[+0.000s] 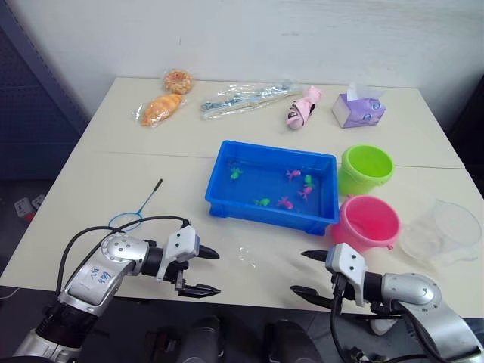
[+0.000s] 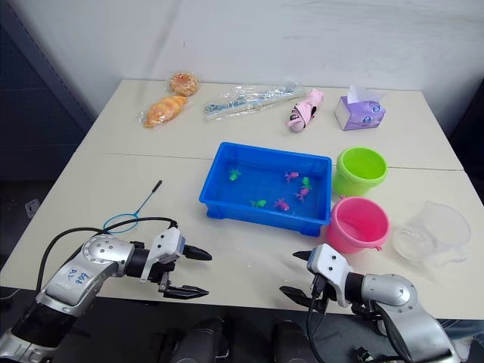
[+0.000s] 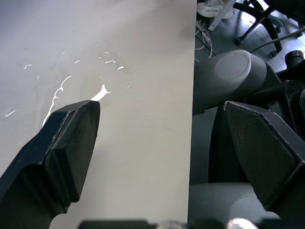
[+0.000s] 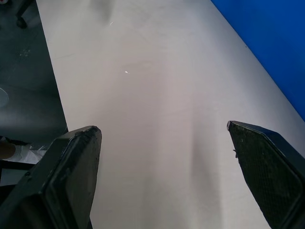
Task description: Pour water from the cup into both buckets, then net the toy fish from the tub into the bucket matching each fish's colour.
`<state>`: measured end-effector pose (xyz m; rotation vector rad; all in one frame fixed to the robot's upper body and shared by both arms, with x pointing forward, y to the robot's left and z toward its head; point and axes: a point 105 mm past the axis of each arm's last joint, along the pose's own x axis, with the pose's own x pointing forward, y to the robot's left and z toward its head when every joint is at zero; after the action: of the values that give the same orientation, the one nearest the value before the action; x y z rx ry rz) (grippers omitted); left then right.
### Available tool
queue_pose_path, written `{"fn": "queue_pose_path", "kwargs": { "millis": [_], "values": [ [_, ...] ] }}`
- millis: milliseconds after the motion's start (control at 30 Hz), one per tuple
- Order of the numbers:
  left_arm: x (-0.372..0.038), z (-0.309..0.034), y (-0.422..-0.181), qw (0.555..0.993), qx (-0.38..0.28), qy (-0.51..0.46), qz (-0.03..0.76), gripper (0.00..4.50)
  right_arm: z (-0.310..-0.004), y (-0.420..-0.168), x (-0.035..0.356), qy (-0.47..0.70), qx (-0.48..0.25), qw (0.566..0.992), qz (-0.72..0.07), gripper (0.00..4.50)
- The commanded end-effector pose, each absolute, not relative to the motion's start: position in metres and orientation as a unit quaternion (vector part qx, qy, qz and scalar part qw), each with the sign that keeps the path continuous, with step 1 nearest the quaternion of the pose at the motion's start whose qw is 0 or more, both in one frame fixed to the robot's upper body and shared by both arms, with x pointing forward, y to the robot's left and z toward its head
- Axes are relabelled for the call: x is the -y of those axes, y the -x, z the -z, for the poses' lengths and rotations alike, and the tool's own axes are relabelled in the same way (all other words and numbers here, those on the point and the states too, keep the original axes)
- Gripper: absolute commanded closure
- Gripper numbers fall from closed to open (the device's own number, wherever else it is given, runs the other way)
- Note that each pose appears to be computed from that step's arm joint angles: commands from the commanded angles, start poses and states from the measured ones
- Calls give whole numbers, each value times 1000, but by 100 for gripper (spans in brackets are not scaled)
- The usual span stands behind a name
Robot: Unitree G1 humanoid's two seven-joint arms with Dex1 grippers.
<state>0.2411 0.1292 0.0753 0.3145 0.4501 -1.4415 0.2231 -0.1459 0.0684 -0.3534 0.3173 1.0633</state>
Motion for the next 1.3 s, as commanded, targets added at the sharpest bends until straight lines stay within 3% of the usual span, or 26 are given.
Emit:
{"fn": "queue_pose_path", "kwargs": {
  "millis": [33, 167, 367, 500, 633, 833, 1033, 1300],
  "values": [
    [-124, -82, -245, 715, -183, -148, 659, 0, -76, -225, 150, 174, -131, 848, -483, 3],
    [-104, -99, -252, 700, -154, -113, 688, 0, -92, -221, 169, 151, -124, 892, -407, 3],
    [-68, -159, -266, 687, -79, -31, 721, 0, -116, -193, 210, 79, -117, 958, -250, 3],
    [-54, -200, -263, 651, -34, -8, 758, 0, -123, -171, 255, 33, -120, 986, -108, 3],
    [-49, -222, -260, 628, -11, -14, 778, 0, -124, -156, 301, 6, -120, 992, 39, 3],
    [-45, -234, -254, 618, 12, -37, 785, 0, -118, -149, 357, -11, -126, 973, 192, 3],
    [-41, -236, -247, 618, 18, -39, 785, 0, -109, -160, 397, 34, -144, 953, 265, 3],
    [-44, -224, -252, 640, 13, -99, 762, 0, -102, -195, 411, 20, -127, 956, 264, 3]
  ]
}}
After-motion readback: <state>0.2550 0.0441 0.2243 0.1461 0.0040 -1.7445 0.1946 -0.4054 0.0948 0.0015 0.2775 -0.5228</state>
